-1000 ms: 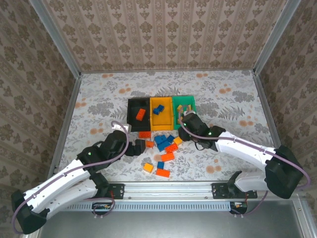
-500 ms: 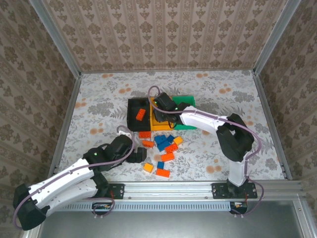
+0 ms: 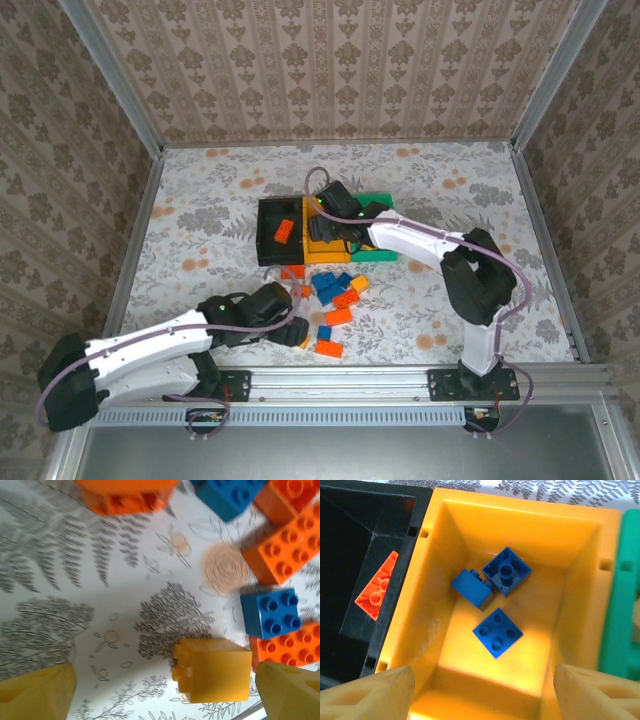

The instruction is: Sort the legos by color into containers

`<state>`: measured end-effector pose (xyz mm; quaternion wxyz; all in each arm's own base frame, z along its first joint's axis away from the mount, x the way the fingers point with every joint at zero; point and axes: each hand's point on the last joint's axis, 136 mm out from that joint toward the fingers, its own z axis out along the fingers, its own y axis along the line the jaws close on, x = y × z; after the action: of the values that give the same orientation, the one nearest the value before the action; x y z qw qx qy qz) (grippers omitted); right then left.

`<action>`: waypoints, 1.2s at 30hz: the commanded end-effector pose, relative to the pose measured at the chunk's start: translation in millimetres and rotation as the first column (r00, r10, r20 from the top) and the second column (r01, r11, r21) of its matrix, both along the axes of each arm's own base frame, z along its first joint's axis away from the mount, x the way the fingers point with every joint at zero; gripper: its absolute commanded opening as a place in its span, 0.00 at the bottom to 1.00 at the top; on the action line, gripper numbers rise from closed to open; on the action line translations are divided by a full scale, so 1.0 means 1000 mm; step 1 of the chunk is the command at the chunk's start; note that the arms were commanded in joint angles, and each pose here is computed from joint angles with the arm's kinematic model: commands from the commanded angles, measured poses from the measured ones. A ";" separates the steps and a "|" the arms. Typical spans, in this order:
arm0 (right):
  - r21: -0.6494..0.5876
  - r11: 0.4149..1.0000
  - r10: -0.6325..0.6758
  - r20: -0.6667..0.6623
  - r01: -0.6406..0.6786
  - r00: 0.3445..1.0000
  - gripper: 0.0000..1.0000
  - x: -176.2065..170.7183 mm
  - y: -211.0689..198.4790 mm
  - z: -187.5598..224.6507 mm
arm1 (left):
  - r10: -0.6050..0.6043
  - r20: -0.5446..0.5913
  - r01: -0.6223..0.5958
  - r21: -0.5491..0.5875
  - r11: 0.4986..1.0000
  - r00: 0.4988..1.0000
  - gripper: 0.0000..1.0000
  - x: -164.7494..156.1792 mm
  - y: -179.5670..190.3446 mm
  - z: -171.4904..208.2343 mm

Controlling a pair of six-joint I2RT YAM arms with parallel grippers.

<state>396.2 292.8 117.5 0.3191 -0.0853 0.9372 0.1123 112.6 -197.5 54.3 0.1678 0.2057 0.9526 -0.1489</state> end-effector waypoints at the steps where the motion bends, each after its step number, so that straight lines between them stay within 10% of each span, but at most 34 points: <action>1: 0.056 0.998 -0.023 0.039 0.021 0.999 0.76 -0.011 -0.007 0.021 | -0.045 -0.011 0.045 0.031 0.998 0.999 0.89 -0.007 -0.014 -0.005; 26: 0.117 0.990 -0.095 0.085 0.084 0.992 0.76 -0.058 -0.061 0.037 | -0.129 0.037 0.121 0.171 0.978 0.991 0.76 0.004 -0.036 -0.024; 36: 0.110 0.988 -0.117 0.094 0.107 0.989 0.76 -0.064 -0.074 0.039 | -0.147 0.036 0.140 0.153 0.978 0.988 0.39 0.007 -0.044 -0.018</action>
<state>331.6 229.8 148.6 0.3595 -0.0371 0.9208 0.1467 115.4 -240.0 26.9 0.1548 0.2882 0.9413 -0.0831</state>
